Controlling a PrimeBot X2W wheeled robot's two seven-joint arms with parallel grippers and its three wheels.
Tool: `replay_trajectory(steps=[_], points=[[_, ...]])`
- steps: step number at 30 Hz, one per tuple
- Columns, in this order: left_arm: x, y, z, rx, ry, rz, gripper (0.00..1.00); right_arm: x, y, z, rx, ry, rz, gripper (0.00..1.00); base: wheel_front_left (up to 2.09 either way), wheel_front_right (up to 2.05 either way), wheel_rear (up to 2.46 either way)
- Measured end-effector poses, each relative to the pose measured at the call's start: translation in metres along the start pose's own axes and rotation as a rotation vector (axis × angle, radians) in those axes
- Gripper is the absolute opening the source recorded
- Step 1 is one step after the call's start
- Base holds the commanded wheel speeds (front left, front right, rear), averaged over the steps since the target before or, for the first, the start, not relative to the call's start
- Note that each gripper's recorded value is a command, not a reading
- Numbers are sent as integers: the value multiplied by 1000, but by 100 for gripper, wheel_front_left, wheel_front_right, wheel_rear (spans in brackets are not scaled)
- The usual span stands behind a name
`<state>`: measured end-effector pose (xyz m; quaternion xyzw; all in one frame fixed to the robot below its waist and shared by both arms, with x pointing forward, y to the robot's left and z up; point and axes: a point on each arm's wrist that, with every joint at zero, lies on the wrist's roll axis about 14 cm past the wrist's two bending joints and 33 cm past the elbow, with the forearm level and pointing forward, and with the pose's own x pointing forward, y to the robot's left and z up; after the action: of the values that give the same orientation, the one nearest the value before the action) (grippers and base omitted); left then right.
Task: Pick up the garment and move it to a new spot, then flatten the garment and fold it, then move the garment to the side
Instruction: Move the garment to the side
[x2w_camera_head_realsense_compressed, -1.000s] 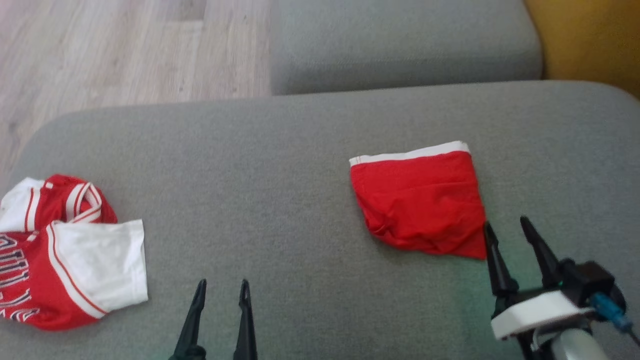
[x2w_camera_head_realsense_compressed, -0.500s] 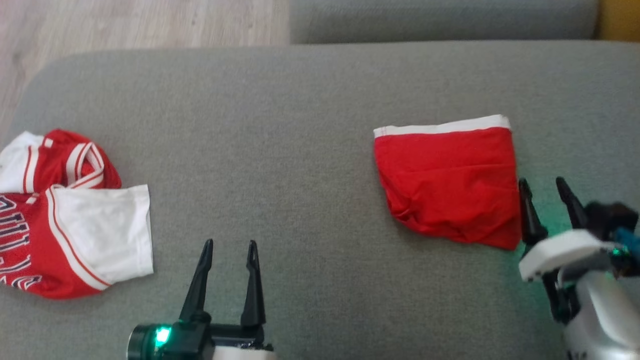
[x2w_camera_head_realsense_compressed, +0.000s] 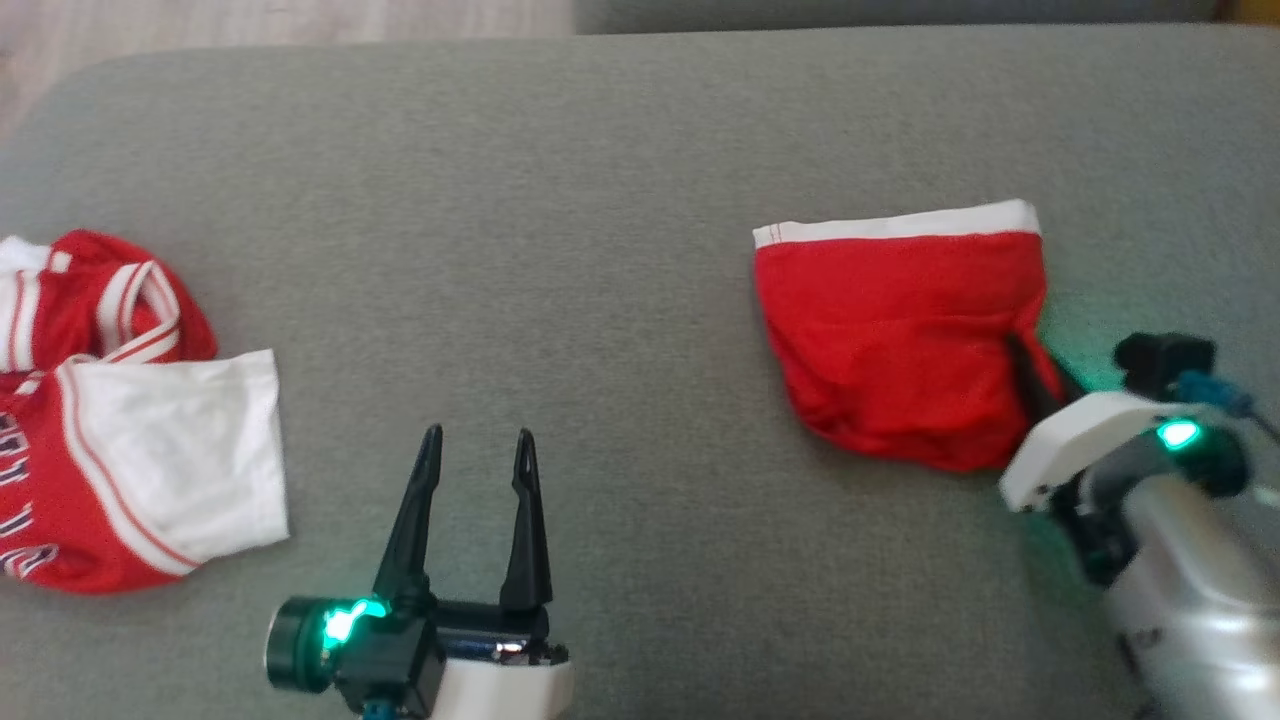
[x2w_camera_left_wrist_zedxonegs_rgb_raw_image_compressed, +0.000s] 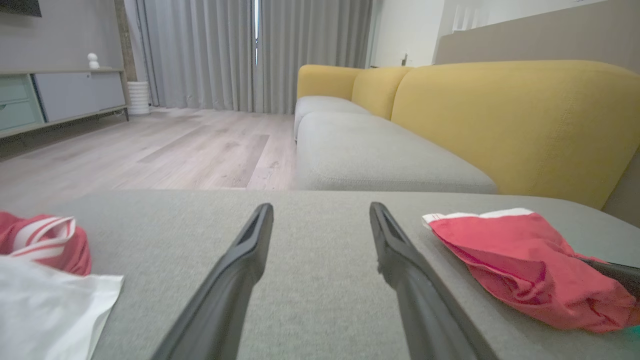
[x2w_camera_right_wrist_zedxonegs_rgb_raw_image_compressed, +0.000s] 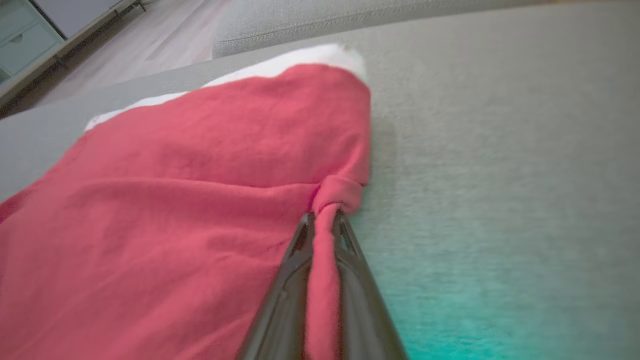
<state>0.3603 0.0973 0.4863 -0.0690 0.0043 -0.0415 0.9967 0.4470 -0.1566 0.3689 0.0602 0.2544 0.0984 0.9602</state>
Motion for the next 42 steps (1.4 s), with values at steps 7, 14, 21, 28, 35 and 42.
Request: replay_trajectory(steps=[7, 14, 21, 28, 35, 42], points=[[22, -19, 14, 10, -59, -64, 100, -16, -87, 28, -171, -22, -155, 0, 0, 0, 0], [52, -42, 4, 26, -64, -159, 100, -35, -177, 67, -299, -12, -335, 0, 0, 0, 0], [74, -56, -21, 23, -27, -222, 100, -53, -241, 83, -351, 24, -482, 0, 0, 0, 0], [82, -57, -31, 31, -8, -235, 100, -58, -264, 92, -398, 17, -545, 100, 0, 0, 0], [74, -51, -9, 44, -54, -209, 100, -41, -215, 68, -313, -48, -448, 100, 0, 0, 0], [44, -41, 11, 54, -78, -158, 100, -47, -132, -10, -152, -3, -306, 100, 0, 0, 0]])
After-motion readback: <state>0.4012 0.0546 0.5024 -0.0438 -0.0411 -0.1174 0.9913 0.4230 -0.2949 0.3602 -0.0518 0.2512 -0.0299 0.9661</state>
